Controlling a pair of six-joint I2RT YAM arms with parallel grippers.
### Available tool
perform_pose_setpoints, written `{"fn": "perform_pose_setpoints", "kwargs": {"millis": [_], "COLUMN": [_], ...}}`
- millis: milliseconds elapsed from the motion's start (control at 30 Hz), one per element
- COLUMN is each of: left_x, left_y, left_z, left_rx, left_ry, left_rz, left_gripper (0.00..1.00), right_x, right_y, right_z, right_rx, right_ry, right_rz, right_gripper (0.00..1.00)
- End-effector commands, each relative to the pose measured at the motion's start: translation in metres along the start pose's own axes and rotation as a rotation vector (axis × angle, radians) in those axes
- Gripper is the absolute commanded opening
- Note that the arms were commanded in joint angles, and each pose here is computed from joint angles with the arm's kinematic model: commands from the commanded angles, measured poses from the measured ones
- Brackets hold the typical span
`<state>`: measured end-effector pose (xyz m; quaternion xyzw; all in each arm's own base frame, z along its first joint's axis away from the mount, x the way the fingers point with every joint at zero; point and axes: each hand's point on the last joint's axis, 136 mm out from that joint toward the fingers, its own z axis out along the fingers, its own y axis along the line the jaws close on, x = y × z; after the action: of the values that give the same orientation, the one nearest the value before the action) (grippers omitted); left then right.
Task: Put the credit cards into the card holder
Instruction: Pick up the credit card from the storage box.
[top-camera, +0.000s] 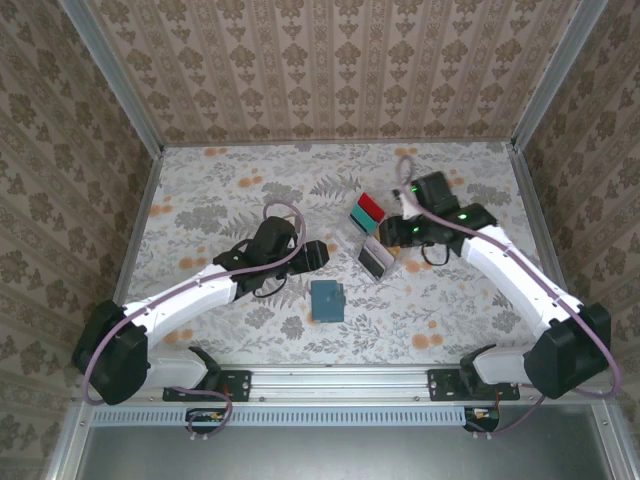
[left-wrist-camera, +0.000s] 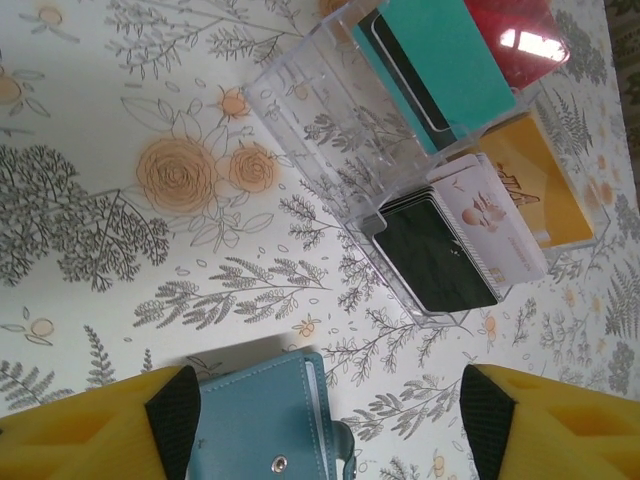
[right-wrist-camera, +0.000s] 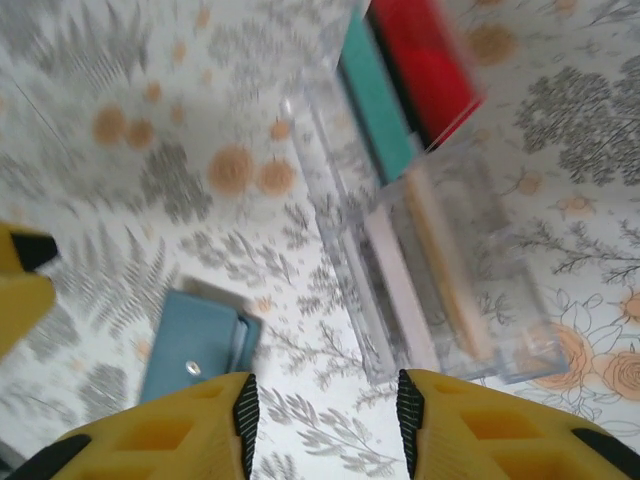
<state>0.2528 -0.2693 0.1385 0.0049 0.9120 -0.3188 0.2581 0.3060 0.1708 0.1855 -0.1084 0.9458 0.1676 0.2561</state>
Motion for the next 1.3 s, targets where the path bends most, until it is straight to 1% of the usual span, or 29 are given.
{"fn": "perform_pose_setpoints", "kwargs": {"millis": [0, 133, 233, 433, 567, 767, 1067, 1267], "left_x": [0.001, 0.012, 0.016, 0.017, 0.019, 0.023, 0.024, 0.025], "left_y": [-0.003, 0.004, 0.009, 0.023, 0.030, 0.034, 0.036, 0.037], "left_z": [-0.003, 0.001, 0.002, -0.006, -0.010, -0.010, -0.010, -0.010], "left_rx": [0.026, 0.004, -0.015, -0.064, -0.085, -0.097, -0.103, -0.107], "left_ry": [-0.040, -0.031, -0.035, -0.063, -0.070, -0.065, -0.061, -0.056], "left_rz": [-0.052, -0.070, -0.082, -0.100, -0.106, -0.111, -0.113, -0.112], "left_gripper": [0.75, 0.76, 0.77, 0.79, 0.80, 0.81, 0.81, 0.81], "right_x": [0.027, 0.036, 0.040, 0.044, 0.046, 0.047, 0.053, 0.044], "right_y": [-0.014, -0.008, -0.004, 0.001, -0.003, -0.012, -0.017, -0.023], "right_z": [0.013, 0.033, 0.046, 0.071, 0.084, 0.094, 0.106, 0.103], "right_rx": [0.240, 0.330, 0.368, 0.421, 0.475, 0.572, 0.648, 0.760], "right_ry": [0.110, 0.156, 0.189, 0.224, 0.240, 0.247, 0.261, 0.214], "right_rz": [-0.183, -0.293, -0.354, -0.410, -0.427, -0.457, -0.513, -0.553], "right_gripper": [0.42, 0.39, 0.39, 0.38, 0.39, 0.40, 0.41, 0.39]}}
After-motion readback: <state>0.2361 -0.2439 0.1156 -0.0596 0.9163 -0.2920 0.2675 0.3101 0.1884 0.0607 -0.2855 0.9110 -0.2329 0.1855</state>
